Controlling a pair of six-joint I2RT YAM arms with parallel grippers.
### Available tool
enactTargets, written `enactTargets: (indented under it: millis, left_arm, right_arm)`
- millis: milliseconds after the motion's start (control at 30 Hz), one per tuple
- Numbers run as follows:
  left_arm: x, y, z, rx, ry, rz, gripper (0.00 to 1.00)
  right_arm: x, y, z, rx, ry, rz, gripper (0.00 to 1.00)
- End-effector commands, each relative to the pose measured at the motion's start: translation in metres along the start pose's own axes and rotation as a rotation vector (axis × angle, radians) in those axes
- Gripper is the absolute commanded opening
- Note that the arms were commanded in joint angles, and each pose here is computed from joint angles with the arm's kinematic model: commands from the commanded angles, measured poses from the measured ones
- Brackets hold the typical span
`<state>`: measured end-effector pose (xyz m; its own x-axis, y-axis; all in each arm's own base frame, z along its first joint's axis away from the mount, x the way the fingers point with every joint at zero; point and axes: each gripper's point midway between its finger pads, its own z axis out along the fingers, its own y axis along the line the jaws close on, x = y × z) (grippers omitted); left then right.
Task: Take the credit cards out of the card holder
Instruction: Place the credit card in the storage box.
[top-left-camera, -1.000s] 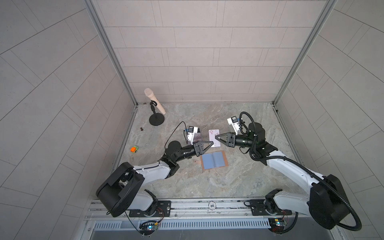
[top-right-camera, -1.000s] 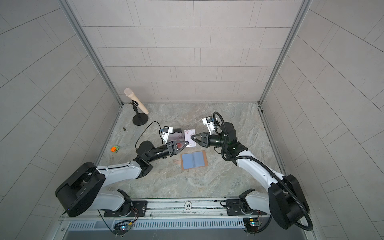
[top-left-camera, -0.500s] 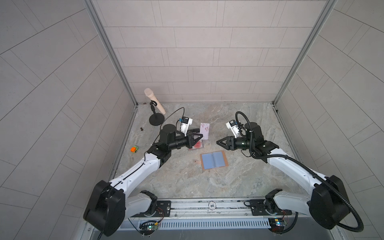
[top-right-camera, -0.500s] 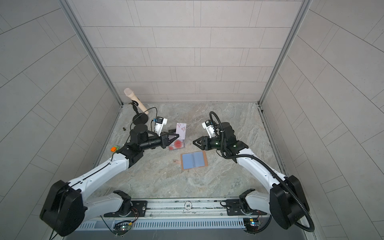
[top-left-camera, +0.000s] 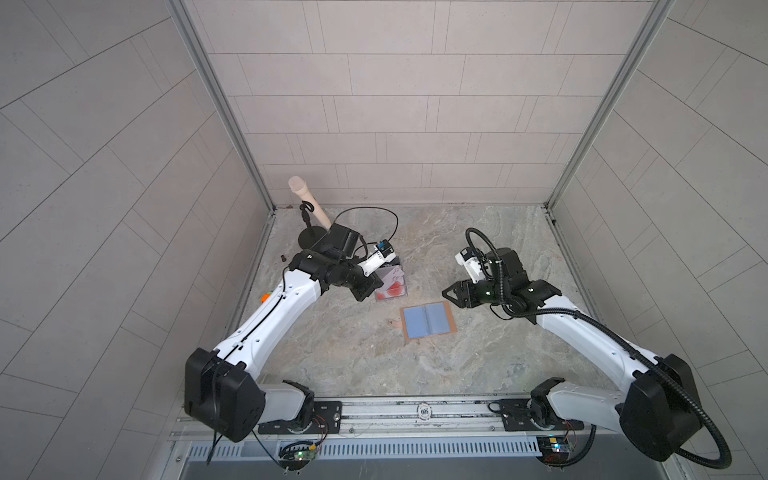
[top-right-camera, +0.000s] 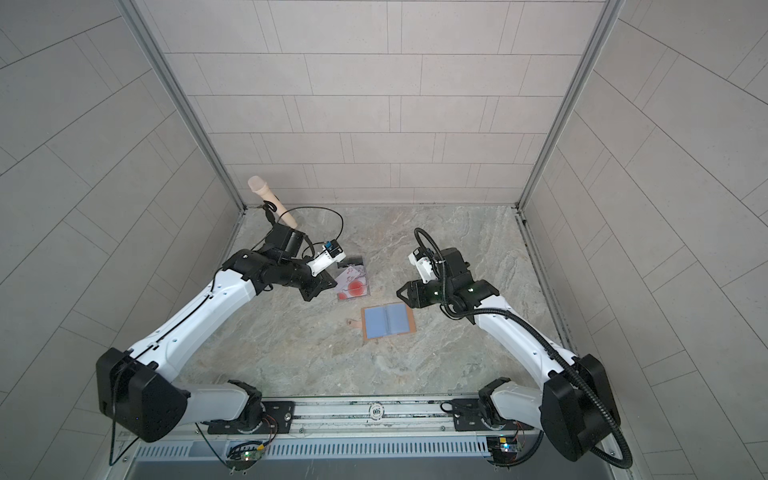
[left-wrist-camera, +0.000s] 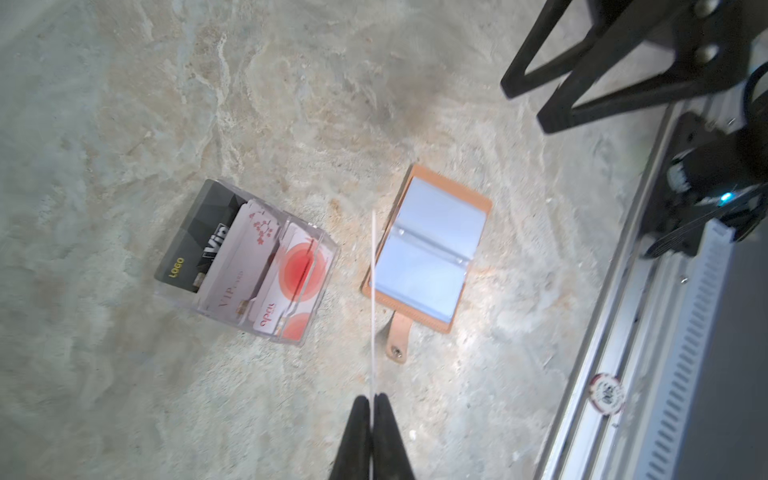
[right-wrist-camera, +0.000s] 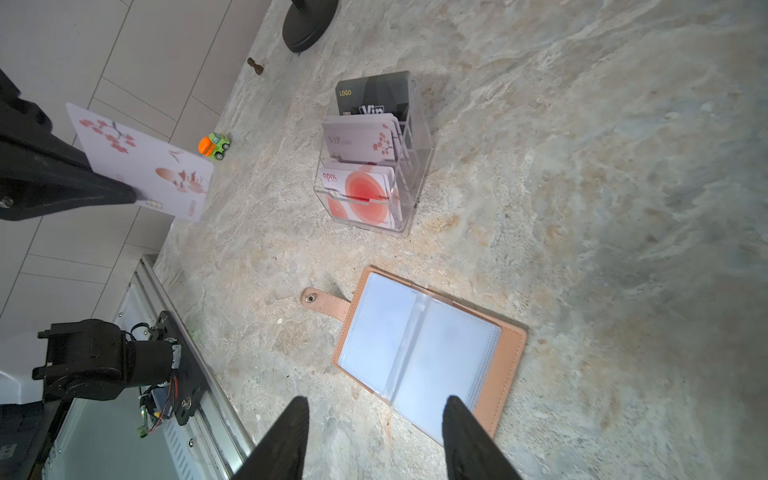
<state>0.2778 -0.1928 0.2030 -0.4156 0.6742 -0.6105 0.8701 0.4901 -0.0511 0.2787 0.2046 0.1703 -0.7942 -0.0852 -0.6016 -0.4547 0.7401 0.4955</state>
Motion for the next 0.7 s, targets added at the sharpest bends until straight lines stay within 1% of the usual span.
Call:
enactTargets:
  millis: [0,133,267,367,467,667]
  left_arm:
    - [0.019,0.01,-0.006,-0.025,0.151,0.213,0.0]
    - [0.013,0.035,-0.003,-0.079,0.221,0.286,0.0]
    - [0.006,0.048,0.009,-0.055,0.259,0.346,0.0]
    - [0.01,0.061,0.021,-0.051,0.323,0.371,0.0]
    - [0.012,0.069,0.033,-0.04,0.349,0.404,0.0]
    - [0.012,0.077,0.053,-0.011,0.359,0.431,0.0]
  right_arm:
    - [-0.005,0.0,-0.011,0.044,-0.013,-0.059,0.58]
    - [-0.005,-0.008,-0.013,0.092,-0.018,-0.056,0.6]
    - [-0.004,-0.018,-0.016,0.156,-0.024,-0.05,0.63]
    - [-0.003,-0.027,-0.019,0.206,-0.029,-0.043,0.67]
    - [-0.001,-0.032,-0.02,0.234,-0.029,-0.037,0.72]
    - [0.001,-0.04,-0.02,0.274,-0.022,-0.031,0.73]
